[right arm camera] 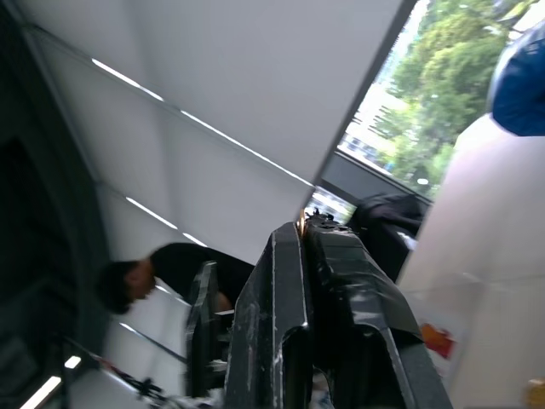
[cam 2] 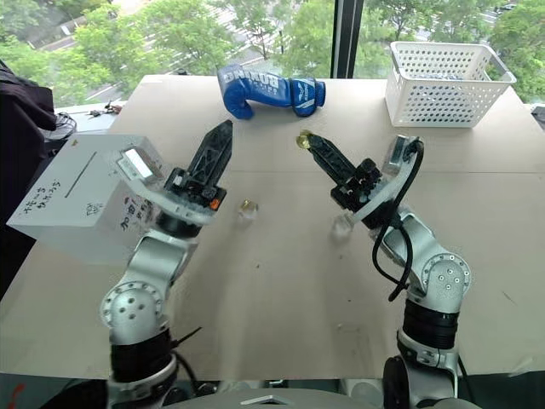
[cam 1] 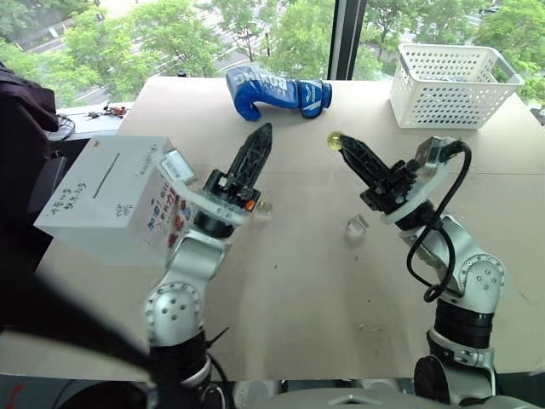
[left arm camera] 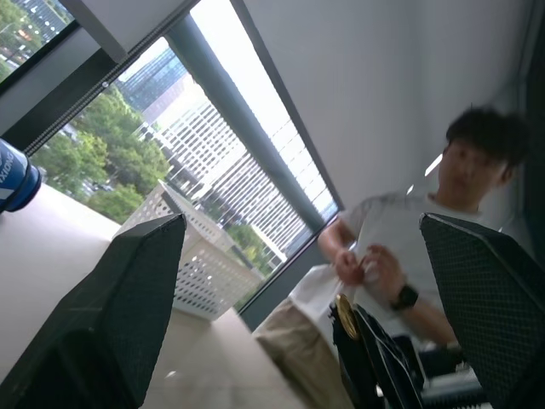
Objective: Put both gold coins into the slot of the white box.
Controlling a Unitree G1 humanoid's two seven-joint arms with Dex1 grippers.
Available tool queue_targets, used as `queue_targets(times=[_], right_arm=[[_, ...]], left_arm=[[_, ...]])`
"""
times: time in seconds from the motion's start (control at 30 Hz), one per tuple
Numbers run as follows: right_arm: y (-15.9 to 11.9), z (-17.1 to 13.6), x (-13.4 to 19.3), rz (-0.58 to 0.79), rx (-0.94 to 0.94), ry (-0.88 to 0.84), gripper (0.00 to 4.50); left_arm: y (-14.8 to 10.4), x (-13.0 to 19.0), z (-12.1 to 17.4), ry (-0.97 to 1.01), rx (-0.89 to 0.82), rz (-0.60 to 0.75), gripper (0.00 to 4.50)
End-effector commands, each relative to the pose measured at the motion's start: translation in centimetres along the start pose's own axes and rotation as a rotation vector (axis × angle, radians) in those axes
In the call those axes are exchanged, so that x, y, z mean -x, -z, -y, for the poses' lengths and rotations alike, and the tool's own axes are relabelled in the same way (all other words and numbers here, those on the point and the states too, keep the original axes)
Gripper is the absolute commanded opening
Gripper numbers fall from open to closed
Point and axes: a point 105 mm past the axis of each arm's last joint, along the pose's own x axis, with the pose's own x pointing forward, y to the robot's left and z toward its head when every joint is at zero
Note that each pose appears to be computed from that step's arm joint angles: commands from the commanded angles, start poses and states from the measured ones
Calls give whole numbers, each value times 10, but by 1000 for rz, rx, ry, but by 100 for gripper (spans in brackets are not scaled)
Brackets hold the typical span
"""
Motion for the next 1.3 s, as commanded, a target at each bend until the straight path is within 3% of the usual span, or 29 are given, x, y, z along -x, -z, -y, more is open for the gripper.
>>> queue_targets(times=[0.03, 0.07, 0.17, 0.23, 0.57, 0.77, 1.07, 1.1, 1.13, 1.27, 1.3], right_arm=[[1, -21, -9, 9, -15, -73, 2], [3, -21, -11, 6, -17, -74, 2], [9, -24, -14, -10, -20, -81, 0], [12, -25, -16, -22, -16, -83, 0], [22, -25, -16, -66, 3, -81, 0], [24, -23, -17, -80, 8, -74, 0], [26, -20, -16, -105, 37, -70, 0], [26, -21, -15, -112, 39, -80, 58], [25, -20, -14, -112, 64, -73, 73], [7, -4, -3, -70, 164, 20, 246], [0, -1, 2, -80, 206, 31, 246]], left_arm=[[9, -5, 20, 81, 95, -8, 450], [13, -5, 24, 100, 117, -20, 450], [20, -4, 31, 132, 163, -48, 375], [24, -4, 33, 138, 175, -70, 289], [28, -4, 37, 156, 192, -86, 289], [28, -4, 37, 161, 193, -79, 3], [36, -3, 38, 174, 170, -126, 3], [36, -3, 37, 169, 161, -128, 0], [30, -3, 32, 154, 143, -119, 0], [2, -5, 28, 130, 31, -71, 0], [-7, -7, 33, 129, -22, -63, 0]])
